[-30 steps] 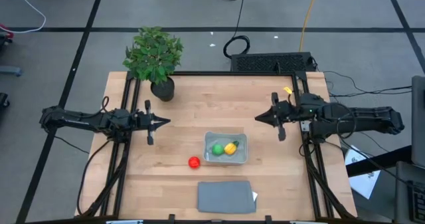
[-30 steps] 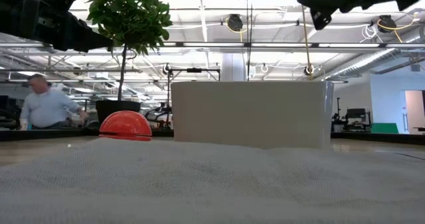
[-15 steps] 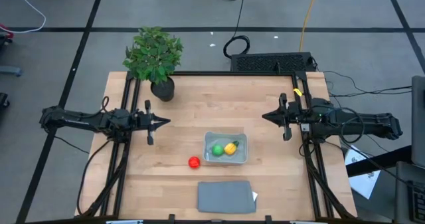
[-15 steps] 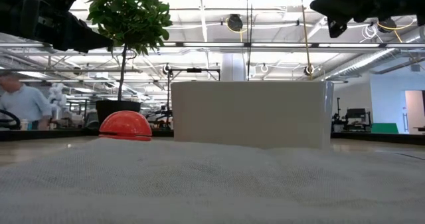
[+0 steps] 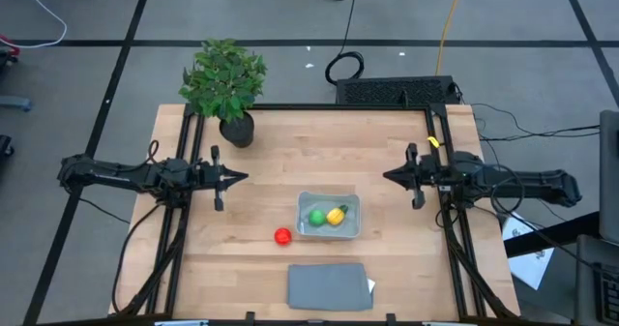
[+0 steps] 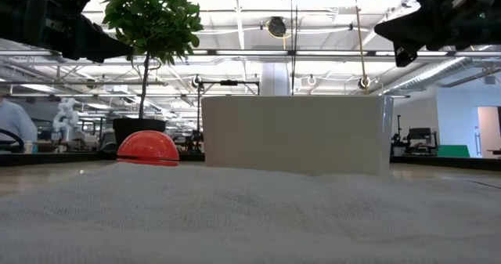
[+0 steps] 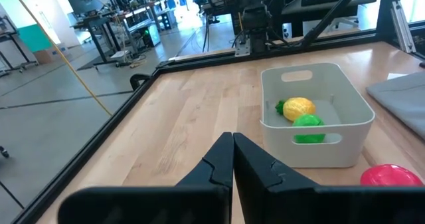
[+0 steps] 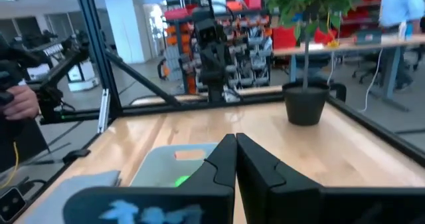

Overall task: Pick and placing Produce into tupperware
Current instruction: Put the red tomato into the gray bin

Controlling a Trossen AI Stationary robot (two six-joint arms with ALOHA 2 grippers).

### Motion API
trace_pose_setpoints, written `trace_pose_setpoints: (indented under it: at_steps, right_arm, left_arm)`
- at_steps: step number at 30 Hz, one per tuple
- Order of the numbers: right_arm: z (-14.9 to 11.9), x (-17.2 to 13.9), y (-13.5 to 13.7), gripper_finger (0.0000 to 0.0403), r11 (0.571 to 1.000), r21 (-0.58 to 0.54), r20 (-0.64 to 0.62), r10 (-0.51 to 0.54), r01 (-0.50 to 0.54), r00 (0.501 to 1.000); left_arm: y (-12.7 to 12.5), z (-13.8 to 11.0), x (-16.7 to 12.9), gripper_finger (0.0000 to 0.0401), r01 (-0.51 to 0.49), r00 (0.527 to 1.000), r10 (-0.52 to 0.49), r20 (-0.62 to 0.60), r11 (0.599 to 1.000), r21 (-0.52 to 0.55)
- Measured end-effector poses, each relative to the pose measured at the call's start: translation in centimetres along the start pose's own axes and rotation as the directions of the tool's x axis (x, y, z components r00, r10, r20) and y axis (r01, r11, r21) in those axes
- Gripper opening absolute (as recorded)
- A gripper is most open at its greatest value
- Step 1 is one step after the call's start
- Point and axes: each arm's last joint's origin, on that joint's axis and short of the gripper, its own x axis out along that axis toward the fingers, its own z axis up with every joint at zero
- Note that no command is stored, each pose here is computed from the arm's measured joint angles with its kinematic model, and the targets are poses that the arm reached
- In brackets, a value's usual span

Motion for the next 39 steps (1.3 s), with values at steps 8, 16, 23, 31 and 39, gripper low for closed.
trace_pose_setpoints:
  at_steps: [8,16,23,31,39]
  right_arm:
    - [-1.1,-0.2,0.0,0.0,0.999,-0.035,0.049,0.033,-0.031,0.998]
    - [-2.1,-0.2,-0.1,0.0,0.999,-0.038,0.041,0.032,-0.031,0.999]
    - [-2.8,-0.2,-0.2,0.0,0.999,-0.044,0.021,0.03,-0.029,0.999]
    - [-2.8,-0.2,-0.2,0.0,0.999,-0.043,0.024,0.031,-0.03,0.999]
    - [-2.8,-0.2,-0.2,0.0,0.998,-0.047,0.024,0.031,-0.029,0.999]
  left_arm:
    - [0.0,0.0,0.0,0.0015,-0.002,1.0,0.002,-0.001,1.0,0.008]
    - [0.0,0.0,0.0,0.0015,-0.008,1.0,0.008,-0.002,1.0,0.006]
    - [0.0,0.0,0.0,0.0015,-0.008,1.0,0.008,-0.002,1.0,-0.004]
    - [0.0,0.0,0.0,0.0015,-0.008,1.0,0.008,-0.004,0.998,-0.062]
    - [0.0,0.0,0.0,0.0015,-0.008,1.0,0.007,-0.003,0.995,-0.098]
